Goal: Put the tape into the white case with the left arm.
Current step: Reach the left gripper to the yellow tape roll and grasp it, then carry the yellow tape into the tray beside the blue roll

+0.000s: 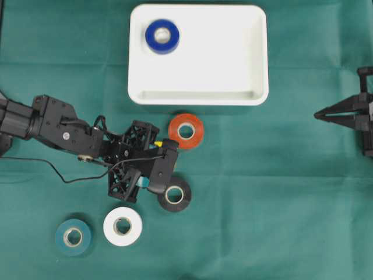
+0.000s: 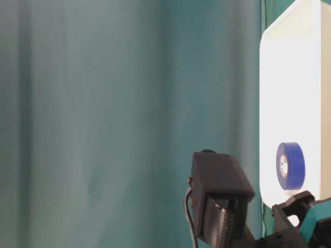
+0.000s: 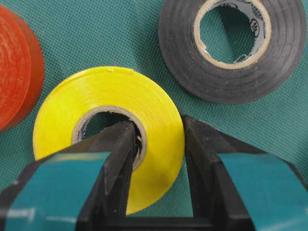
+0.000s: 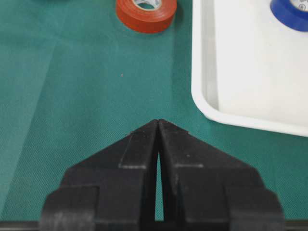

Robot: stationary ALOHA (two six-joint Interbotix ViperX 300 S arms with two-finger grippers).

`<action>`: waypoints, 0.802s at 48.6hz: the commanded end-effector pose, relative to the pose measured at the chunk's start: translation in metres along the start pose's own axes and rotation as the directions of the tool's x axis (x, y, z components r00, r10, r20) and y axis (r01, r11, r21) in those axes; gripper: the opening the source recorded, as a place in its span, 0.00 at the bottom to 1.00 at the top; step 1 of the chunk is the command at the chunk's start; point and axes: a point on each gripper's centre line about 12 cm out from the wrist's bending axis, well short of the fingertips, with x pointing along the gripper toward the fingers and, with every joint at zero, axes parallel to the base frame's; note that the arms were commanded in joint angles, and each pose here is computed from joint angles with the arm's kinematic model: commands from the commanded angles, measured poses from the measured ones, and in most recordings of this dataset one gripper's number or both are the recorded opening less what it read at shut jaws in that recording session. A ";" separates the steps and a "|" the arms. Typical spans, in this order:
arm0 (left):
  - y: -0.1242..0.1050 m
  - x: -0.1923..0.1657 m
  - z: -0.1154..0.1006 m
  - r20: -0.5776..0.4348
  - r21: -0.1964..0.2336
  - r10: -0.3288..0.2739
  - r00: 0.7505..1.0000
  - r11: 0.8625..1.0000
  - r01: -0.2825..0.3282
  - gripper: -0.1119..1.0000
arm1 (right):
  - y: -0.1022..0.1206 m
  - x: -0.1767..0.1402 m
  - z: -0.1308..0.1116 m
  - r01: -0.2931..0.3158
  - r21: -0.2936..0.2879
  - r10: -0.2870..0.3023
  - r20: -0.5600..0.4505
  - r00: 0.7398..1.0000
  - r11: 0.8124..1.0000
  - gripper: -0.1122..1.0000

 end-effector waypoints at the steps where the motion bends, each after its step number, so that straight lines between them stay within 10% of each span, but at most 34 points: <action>1: 0.003 -0.015 0.012 0.038 -0.002 0.007 0.999 1.000 -0.007 0.34 | 0.000 0.000 0.005 0.000 -0.001 0.000 0.017 1.000 1.000 0.02; 39: 0.012 -0.083 0.039 0.014 -0.011 0.010 1.000 1.000 -0.010 0.34 | 0.000 0.000 0.005 0.000 -0.001 0.000 0.017 1.000 1.000 0.02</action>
